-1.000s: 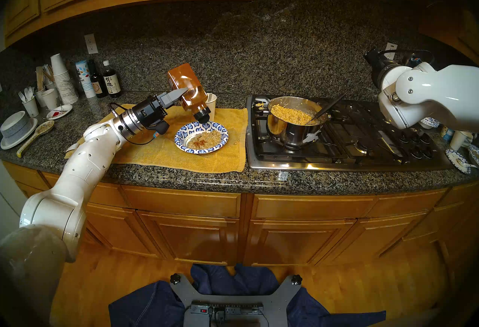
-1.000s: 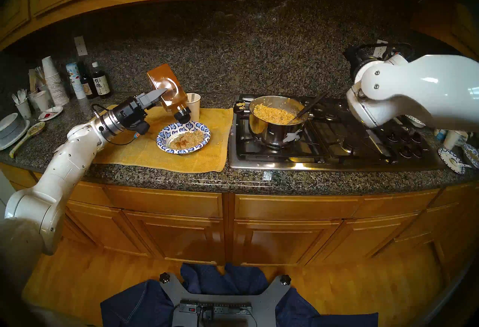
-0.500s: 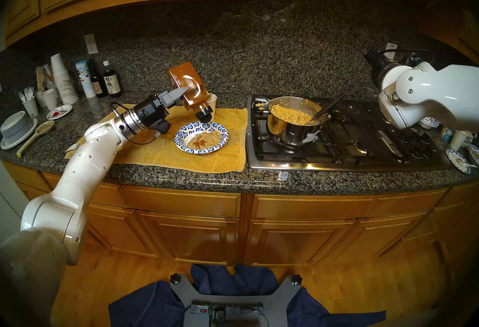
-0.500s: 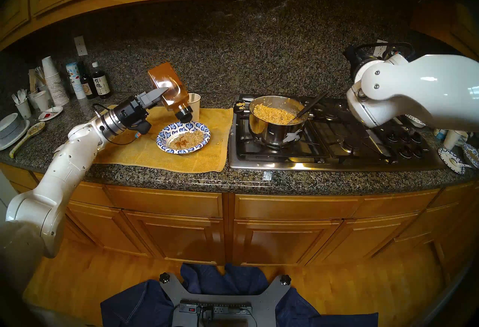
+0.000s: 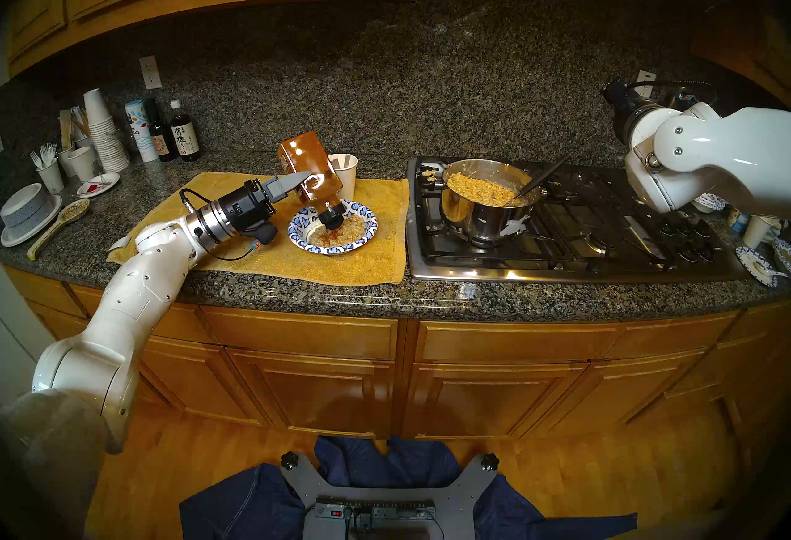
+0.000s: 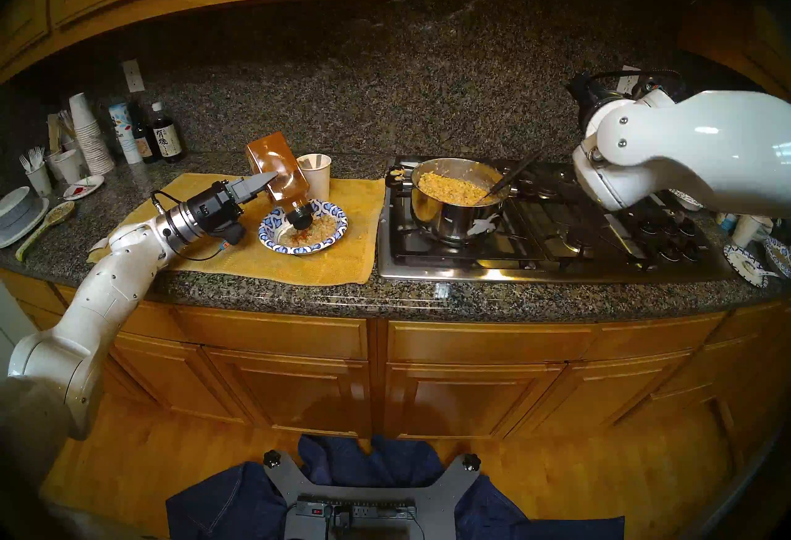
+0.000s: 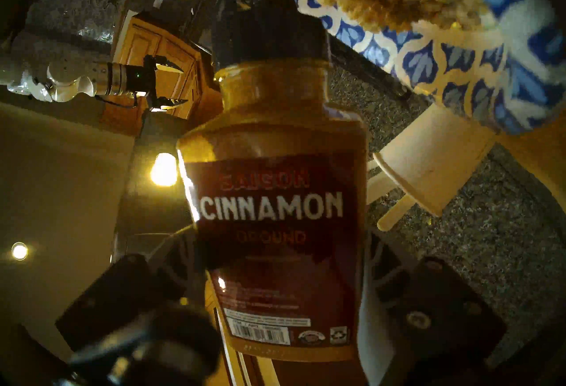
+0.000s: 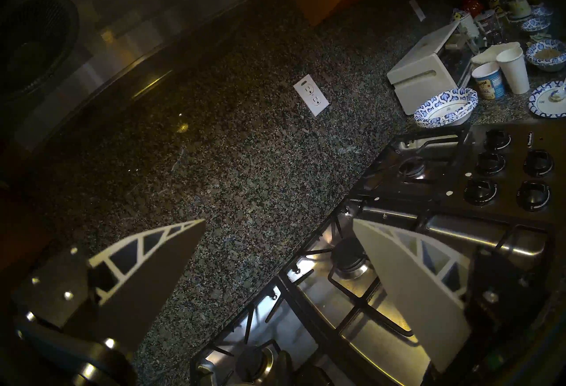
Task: Scoop oatmeal into bowl, add cinnamon, and put a spoon inside bowl
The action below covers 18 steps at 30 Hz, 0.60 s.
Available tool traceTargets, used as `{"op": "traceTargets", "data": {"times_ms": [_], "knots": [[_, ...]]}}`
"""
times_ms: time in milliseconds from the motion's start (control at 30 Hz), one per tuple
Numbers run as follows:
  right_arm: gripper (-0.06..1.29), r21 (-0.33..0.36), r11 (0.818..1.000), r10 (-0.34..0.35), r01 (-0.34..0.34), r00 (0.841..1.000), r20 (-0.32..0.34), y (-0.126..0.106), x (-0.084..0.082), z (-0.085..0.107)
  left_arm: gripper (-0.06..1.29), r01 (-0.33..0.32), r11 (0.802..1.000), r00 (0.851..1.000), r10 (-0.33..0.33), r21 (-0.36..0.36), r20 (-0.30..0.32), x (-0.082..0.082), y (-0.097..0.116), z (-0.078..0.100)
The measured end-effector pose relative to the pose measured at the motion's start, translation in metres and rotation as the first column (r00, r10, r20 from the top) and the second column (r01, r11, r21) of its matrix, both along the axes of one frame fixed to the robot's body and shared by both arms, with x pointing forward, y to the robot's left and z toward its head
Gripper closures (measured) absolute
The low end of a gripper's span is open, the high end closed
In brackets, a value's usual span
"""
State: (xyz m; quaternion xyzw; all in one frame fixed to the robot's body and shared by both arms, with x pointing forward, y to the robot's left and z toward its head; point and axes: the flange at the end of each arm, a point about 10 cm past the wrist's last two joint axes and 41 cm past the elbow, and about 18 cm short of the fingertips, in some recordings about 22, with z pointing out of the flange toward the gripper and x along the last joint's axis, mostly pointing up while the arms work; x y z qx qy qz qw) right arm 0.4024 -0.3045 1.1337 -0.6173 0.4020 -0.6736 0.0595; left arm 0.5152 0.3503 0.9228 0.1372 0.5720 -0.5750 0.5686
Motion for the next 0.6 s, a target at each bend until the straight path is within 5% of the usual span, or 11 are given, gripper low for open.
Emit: {"op": "traceTargets", "data": {"times_ms": [333, 600], "knots": [[-0.01, 0.003, 1.000, -0.002, 0.002, 1.000, -0.003, 0.000, 0.000, 0.000, 0.58, -0.023, 0.999, 0.999, 0.026, -0.046, 0.048, 0.012, -0.004, 0.024], [-0.01, -0.001, 1.000, 0.001, -0.001, 1.000, 0.002, 0.000, 0.000, 0.001, 0.58, -0.020, 1.000, 0.999, 0.020, 0.013, 0.033, 0.006, 0.003, 0.019]]}}
